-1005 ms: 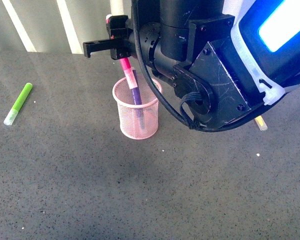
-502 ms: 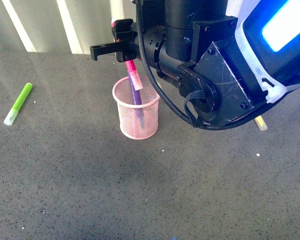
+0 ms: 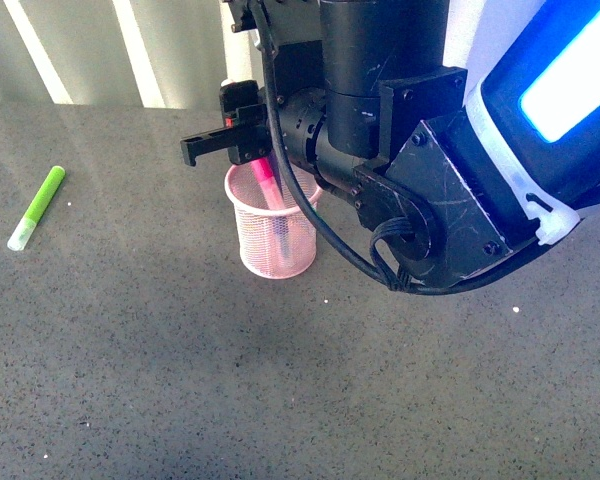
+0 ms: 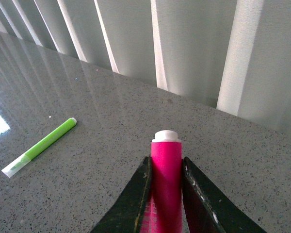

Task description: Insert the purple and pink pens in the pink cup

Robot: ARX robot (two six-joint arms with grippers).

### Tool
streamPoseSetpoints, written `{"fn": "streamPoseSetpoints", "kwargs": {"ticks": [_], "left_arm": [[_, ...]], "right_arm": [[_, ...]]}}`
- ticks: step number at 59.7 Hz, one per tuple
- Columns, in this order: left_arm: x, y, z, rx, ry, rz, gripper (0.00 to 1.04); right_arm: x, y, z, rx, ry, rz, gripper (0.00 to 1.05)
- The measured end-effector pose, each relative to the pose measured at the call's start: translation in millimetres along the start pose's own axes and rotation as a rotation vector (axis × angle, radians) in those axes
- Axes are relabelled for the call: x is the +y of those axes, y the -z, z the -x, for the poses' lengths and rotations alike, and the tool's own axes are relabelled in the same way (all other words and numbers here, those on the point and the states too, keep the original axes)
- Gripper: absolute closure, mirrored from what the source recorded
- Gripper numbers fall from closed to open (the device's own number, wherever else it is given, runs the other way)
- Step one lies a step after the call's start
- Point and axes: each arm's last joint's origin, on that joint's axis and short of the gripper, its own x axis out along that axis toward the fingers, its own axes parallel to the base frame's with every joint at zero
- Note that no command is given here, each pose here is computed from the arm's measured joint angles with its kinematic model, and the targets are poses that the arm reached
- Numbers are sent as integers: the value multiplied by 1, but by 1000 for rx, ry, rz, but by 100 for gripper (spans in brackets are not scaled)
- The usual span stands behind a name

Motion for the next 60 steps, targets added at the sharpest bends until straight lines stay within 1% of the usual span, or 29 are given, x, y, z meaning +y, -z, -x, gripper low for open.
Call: {"fn": "streamPoseSetpoints", "kwargs": {"ticks": [2, 12, 15, 16, 19, 20, 24, 31, 36, 38, 43, 52, 54, 57, 60], "left_arm": [[0, 0, 0, 0, 0, 0, 7], [0, 0, 0, 0, 0, 0, 7], [0, 0, 0, 0, 0, 0, 7], [0, 0, 0, 0, 0, 0, 7], [0, 0, 0, 0, 0, 0, 7], [0, 0, 0, 0, 0, 0, 7], [0, 0, 0, 0, 0, 0, 7], [0, 0, 0, 0, 0, 0, 7], [0, 0, 0, 0, 0, 0, 7], [0, 0, 0, 0, 0, 0, 7], [0, 0, 0, 0, -1, 0, 7], [0, 0, 0, -1, 1, 0, 7], [0, 0, 0, 0, 1, 0, 7], [0, 0, 0, -1, 1, 0, 7], [0, 0, 0, -1, 0, 0, 7]], "right_arm": [[0, 0, 0, 1, 2, 0, 73], [-1, 0, 0, 3, 35, 0, 46], [-1, -4, 3, -3, 54, 3, 34], [-1, -5, 4, -5, 56, 5, 32], [-3, -17, 10, -22, 100, 13, 20], [-3, -19, 11, -23, 110, 16, 18], [-8, -39, 23, -32, 203, 31, 5], [-18, -65, 54, 18, 401, 39, 7], [-25, -75, 83, 71, 471, 22, 7], [-28, -79, 103, 112, 508, 18, 7], [-29, -81, 133, 163, 562, 18, 7], [-29, -87, 140, 148, 565, 18, 7], [-30, -83, 140, 122, 595, 30, 10], [-31, -78, 148, 7, 662, 41, 18], [-31, -71, 162, -75, 666, 45, 27]]}}
